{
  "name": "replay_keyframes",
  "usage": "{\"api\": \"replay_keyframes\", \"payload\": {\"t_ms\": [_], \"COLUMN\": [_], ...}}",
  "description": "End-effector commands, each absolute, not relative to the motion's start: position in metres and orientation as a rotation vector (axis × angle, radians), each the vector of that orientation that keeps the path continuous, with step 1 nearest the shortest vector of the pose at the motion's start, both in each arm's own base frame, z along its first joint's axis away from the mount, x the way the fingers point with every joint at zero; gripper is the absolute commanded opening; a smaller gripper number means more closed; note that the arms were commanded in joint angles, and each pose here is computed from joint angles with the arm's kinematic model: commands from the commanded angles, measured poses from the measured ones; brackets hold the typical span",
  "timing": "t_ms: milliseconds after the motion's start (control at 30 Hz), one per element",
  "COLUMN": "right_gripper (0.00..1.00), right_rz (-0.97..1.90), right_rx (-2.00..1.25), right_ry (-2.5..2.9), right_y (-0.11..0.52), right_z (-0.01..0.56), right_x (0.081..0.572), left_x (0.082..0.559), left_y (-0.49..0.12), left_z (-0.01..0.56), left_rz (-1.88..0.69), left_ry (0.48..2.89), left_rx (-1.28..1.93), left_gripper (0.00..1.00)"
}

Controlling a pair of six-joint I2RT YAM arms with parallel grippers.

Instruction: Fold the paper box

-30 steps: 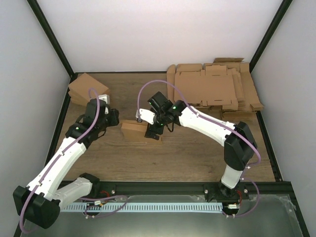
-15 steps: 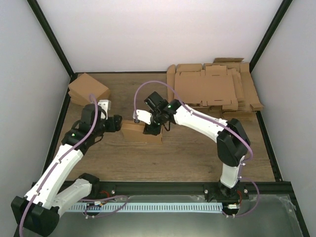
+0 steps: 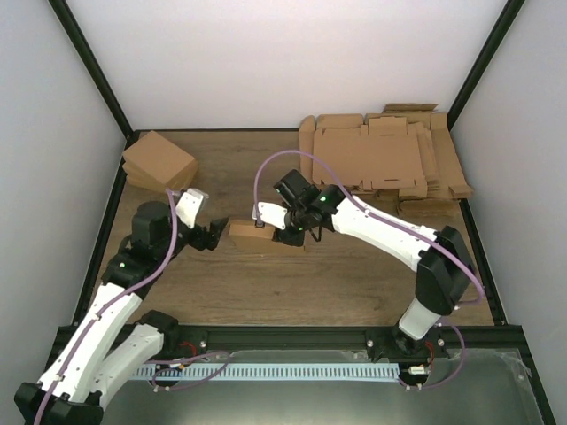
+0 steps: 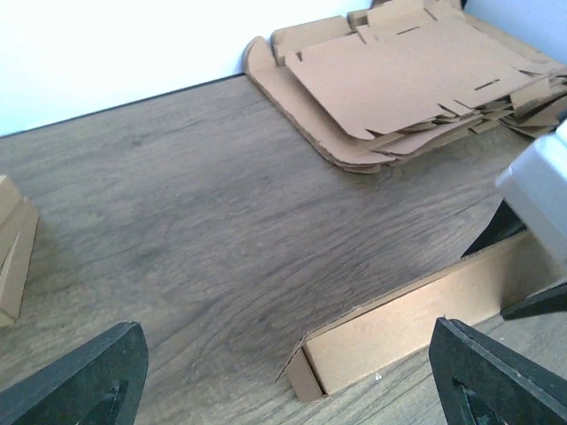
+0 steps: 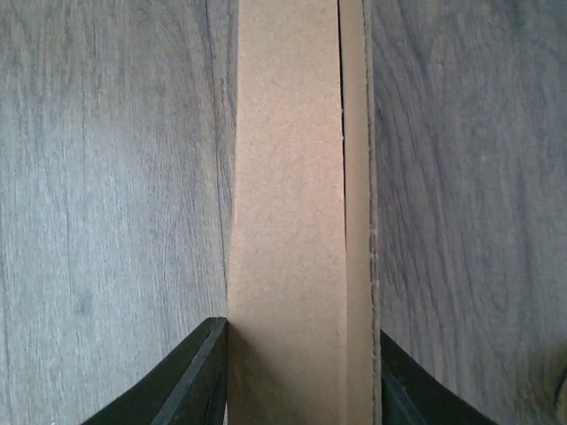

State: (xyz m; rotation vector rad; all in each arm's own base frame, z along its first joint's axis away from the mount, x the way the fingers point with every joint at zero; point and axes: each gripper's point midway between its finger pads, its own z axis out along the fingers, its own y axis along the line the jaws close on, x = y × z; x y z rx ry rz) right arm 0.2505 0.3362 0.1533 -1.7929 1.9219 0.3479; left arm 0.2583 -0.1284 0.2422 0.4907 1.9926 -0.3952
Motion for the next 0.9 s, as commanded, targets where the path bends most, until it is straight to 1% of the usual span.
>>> {"api": "replay_keyframes", "payload": {"t_ms": [0, 167, 267, 367, 400, 567, 667, 767, 867], "right_gripper": [0.4, 0.44, 0.45, 0.45, 0.47, 0.59, 0.62, 0.63, 0.66], "right_rz": [0.307, 0.252, 0.236, 0.246, 0.261, 0.277, 0.282, 0.323, 0.362], "right_rx": [-1.845, -1.867, -1.886, -1.869, -1.872, -1.869, -1.866, -1.857, -1.839], "right_ry": [1.815, 1.825, 1.842, 1.888, 1.891, 1.883, 1.875, 1.852, 1.825], "right_y": [0.328, 0.319, 0.311, 0.3, 0.297, 0.296, 0.298, 0.305, 0.311], "right_z": [0.172, 0.17, 0.163, 0.16, 0.159, 0.159, 0.161, 0.168, 0.178], "right_x": [0.245, 0.247, 0.252, 0.263, 0.264, 0.266, 0.268, 0.267, 0.266], "left_x": [0.254, 0.246, 0.237, 0.238, 0.239, 0.238, 0.234, 0.235, 0.239], "left_y": [-0.139, -0.152, -0.166, -0.17, -0.171, -0.174, -0.178, -0.177, -0.176], "left_z": [0.249, 0.244, 0.237, 0.228, 0.224, 0.213, 0.212, 0.211, 0.201], "left_rz": [-0.398, -0.489, -0.598, -0.633, -0.636, -0.643, -0.658, -0.64, -0.629], "left_ry": [1.886, 1.877, 1.846, 1.84, 1.85, 1.882, 1.859, 1.861, 1.905], "left_rx": [0.623, 0.678, 0.732, 0.729, 0.729, 0.773, 0.825, 0.827, 0.818], "left_gripper": [0.9, 0.9, 0.89, 0.89, 0.88, 0.83, 0.78, 0.76, 0.73]}}
